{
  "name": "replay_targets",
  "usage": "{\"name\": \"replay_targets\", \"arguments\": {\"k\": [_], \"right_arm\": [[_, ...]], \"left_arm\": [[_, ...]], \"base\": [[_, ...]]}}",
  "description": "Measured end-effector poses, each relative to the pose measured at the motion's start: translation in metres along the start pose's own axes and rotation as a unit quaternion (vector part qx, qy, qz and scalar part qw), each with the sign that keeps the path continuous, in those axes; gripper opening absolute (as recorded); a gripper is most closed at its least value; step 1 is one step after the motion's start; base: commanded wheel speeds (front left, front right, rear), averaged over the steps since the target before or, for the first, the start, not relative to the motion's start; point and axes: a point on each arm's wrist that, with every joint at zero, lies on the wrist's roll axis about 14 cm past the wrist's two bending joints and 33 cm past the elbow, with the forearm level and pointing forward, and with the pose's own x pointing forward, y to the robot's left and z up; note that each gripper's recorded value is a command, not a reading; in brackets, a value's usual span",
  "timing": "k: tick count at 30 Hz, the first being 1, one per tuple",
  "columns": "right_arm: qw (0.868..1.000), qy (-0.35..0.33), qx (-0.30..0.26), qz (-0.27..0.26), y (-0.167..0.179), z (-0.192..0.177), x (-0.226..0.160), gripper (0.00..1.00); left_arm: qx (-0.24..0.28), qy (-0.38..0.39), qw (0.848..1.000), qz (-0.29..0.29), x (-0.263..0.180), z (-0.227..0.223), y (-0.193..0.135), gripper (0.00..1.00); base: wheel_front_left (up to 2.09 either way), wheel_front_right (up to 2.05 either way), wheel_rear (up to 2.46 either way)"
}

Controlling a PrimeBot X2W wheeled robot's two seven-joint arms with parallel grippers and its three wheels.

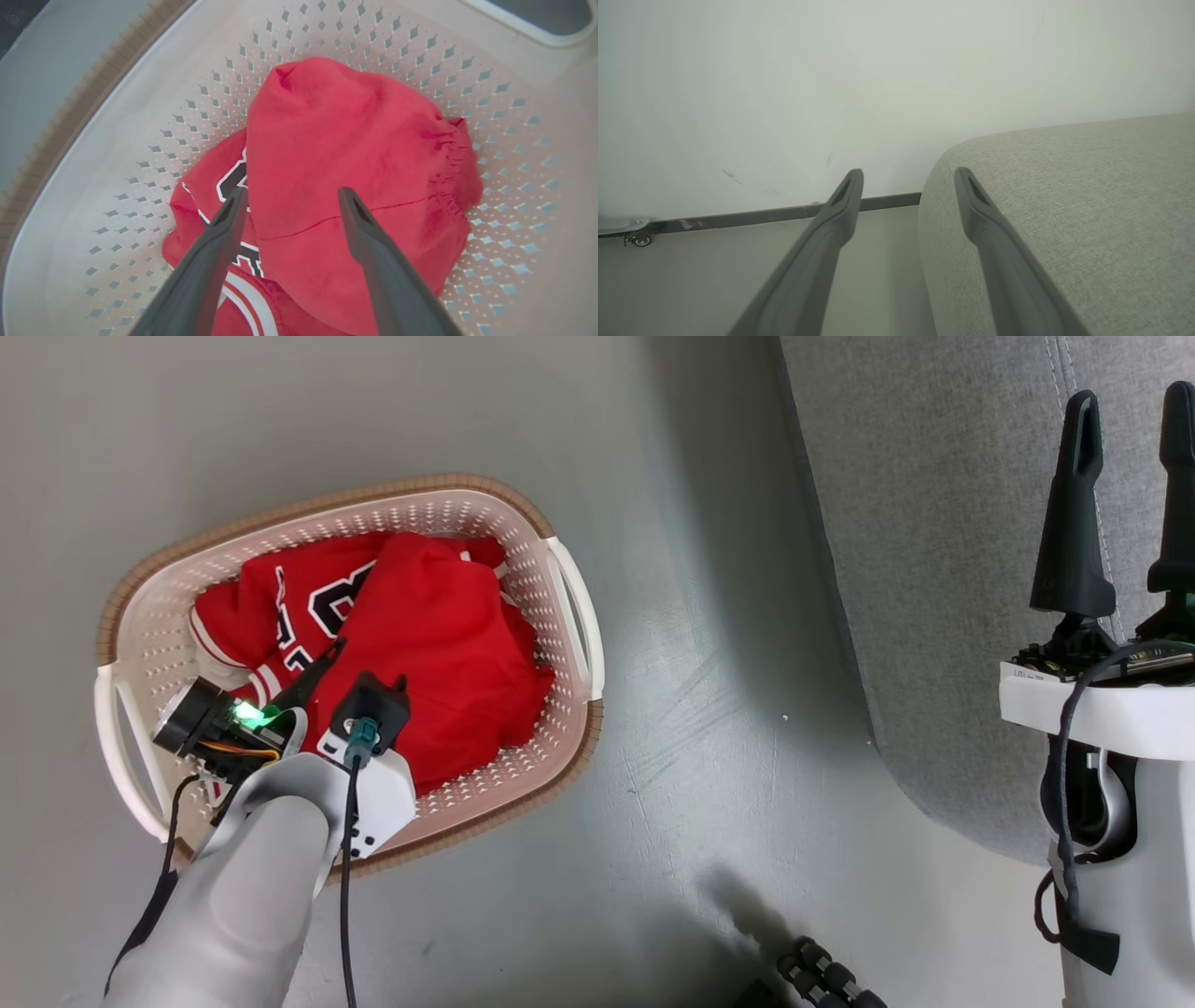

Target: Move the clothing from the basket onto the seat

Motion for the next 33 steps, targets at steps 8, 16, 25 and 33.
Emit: {"name": "replay_targets", "arguments": {"k": [8, 16, 25, 33], "right_arm": [[1.000, 0.010, -0.003, -0.008, -0.006, -0.007, -0.001, 1.00], [1.000, 0.009, -0.005, -0.010, -0.008, -0.008, 0.002, 1.00], [1.000, 0.015, -0.002, -0.016, -0.012, -0.011, 0.000, 1.00], [1.000, 0.019, -0.003, -0.021, -0.016, -0.013, -0.001, 1.00]], "left_arm": [[0.013, 0.035, 0.999, -0.006, 0.010, -0.015, 0.000, 1.00], [0.017, 0.076, 0.997, -0.005, 0.014, -0.034, 0.000, 1.00], [0.020, 0.091, 0.996, -0.008, 0.022, -0.035, -0.002, 0.43], [0.021, 0.092, 0.995, -0.019, 0.024, -0.035, -0.009, 0.00]], "base": [[0.00, 0.00, 0.00], [0.00, 0.00, 0.00], [0.00, 0.00, 0.00], [0.00, 0.00, 0.00]]}}
